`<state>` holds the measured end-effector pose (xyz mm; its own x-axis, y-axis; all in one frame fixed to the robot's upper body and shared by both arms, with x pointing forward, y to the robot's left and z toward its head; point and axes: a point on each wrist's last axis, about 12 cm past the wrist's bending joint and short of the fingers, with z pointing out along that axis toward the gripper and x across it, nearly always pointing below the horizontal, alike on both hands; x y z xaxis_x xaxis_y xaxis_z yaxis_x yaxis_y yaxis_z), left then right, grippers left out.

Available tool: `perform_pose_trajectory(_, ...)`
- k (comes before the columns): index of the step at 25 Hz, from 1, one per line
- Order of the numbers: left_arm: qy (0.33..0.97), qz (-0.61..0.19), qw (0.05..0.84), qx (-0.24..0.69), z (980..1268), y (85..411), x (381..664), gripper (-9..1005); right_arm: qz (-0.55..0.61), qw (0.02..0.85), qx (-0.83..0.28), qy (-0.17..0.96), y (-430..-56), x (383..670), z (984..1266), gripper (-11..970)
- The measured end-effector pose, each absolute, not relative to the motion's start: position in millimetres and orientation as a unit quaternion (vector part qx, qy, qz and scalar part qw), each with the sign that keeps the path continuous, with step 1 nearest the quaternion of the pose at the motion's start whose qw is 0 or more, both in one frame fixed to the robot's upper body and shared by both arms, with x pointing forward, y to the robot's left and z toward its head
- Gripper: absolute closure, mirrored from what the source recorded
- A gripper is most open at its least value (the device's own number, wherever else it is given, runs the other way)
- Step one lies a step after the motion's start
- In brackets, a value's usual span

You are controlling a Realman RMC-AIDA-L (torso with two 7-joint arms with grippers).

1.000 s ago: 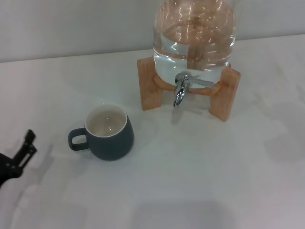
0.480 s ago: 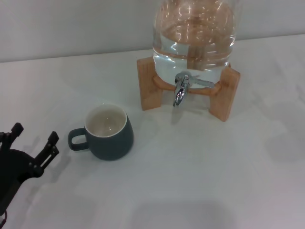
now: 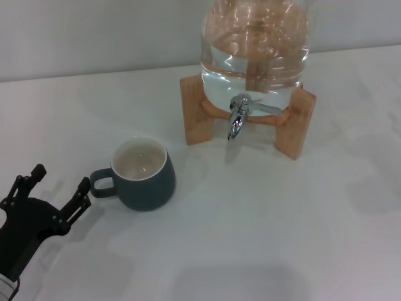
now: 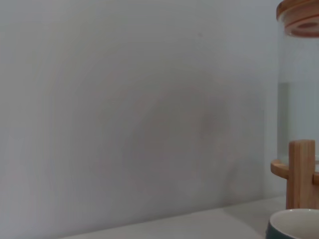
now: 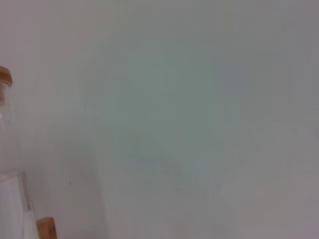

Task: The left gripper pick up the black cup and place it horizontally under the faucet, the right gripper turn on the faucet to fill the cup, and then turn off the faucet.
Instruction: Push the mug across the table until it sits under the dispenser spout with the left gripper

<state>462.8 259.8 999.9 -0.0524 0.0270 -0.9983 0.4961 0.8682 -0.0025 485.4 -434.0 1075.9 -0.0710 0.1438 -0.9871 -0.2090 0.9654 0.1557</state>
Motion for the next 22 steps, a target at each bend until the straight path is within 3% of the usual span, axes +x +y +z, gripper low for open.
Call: perform_pose_trajectory(22,0.727,-0.172,0.637,0.193,992.8,256.7,468.2,104,0.129,0.682,-0.021,0.719,-434.3,485.4,1076.3,110)
